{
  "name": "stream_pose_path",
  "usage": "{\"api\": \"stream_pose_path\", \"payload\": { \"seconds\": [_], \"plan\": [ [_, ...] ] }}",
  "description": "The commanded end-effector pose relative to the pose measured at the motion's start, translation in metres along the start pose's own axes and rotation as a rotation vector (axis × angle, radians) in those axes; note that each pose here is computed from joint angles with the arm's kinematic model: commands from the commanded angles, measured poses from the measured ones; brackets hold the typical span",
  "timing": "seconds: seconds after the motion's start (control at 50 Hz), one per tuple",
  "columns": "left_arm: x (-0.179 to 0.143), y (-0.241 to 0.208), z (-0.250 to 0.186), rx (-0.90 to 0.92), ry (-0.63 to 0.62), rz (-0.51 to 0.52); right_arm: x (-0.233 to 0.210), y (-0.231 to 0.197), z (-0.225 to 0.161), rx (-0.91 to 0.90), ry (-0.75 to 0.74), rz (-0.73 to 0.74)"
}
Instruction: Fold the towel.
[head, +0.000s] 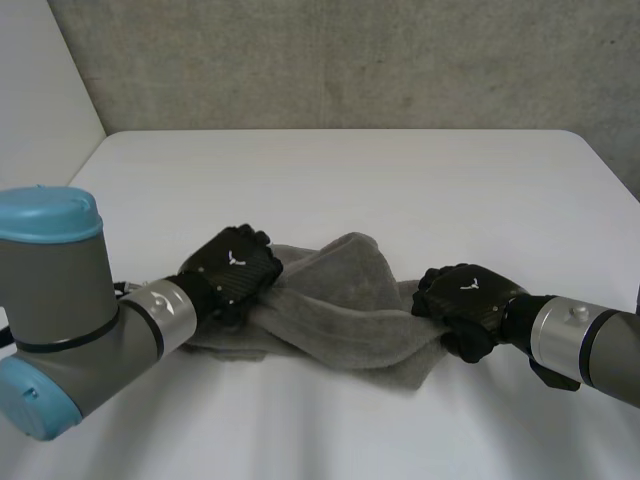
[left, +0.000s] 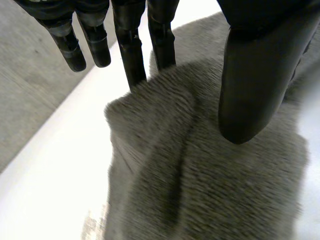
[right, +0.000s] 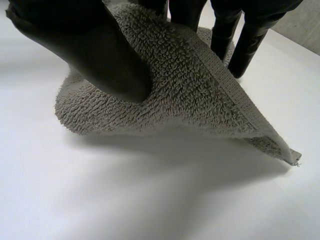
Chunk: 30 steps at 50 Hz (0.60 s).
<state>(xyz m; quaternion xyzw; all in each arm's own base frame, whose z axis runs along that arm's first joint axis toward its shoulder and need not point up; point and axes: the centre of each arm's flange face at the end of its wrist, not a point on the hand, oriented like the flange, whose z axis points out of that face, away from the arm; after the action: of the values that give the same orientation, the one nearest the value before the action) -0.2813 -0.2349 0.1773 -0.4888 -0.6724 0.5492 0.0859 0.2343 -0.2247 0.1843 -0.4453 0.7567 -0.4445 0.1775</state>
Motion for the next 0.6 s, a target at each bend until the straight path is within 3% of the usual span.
{"api": "stream_pose_path", "payload": {
  "seconds": [0.02, 0.16, 0.6],
  "plan": [
    [-0.013, -0.013, 0.010, 0.043, -0.033, 0.020, 0.000, 0.000, 0.000, 0.002, 0.001, -0.001],
    [-0.012, 0.006, 0.036, -0.002, 0.000, 0.014, 0.000, 0.002, 0.002, 0.002, 0.001, -0.001],
    [-0.006, 0.016, 0.048, -0.048, 0.055, -0.005, 0.001, 0.002, 0.001, -0.010, 0.002, 0.004]
  ]
}}
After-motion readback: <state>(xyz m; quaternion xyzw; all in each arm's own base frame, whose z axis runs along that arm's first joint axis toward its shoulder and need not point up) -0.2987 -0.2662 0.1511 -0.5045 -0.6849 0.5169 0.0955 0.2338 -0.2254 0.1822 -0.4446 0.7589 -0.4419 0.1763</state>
